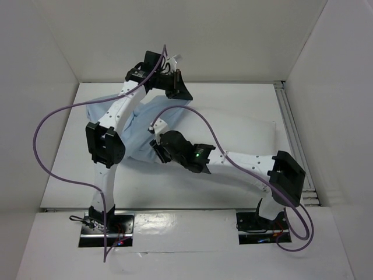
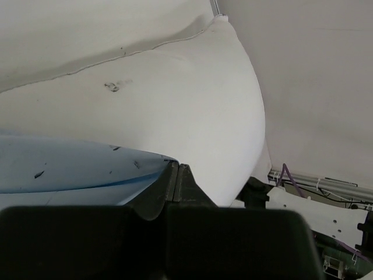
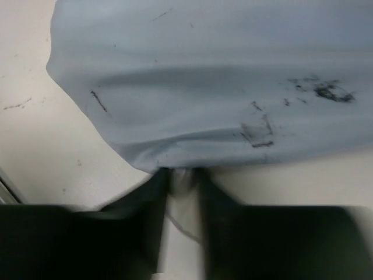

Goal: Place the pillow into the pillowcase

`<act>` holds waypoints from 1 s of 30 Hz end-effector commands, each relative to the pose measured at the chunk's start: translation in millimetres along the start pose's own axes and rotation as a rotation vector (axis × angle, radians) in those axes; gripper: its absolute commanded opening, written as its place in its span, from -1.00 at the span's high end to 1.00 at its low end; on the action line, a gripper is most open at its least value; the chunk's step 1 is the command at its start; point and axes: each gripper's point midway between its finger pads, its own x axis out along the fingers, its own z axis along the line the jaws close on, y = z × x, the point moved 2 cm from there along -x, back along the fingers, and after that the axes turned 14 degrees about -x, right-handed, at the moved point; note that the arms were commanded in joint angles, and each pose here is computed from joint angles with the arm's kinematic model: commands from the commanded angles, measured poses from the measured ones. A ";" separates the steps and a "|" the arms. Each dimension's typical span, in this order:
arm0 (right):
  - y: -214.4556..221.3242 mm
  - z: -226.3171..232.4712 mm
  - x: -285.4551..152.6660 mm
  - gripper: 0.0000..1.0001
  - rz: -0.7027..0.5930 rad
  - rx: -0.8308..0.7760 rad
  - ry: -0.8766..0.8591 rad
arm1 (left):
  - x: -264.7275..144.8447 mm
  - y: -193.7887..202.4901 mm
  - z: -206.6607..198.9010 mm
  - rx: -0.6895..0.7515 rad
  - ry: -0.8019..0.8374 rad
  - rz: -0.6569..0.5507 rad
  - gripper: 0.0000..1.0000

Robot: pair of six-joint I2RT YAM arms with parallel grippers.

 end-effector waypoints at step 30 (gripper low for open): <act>131.9 -226.7 -95.9 -0.73 0.326 0.787 0.408 | 21.5 2.4 28.7 0.017 -0.063 0.016 1.00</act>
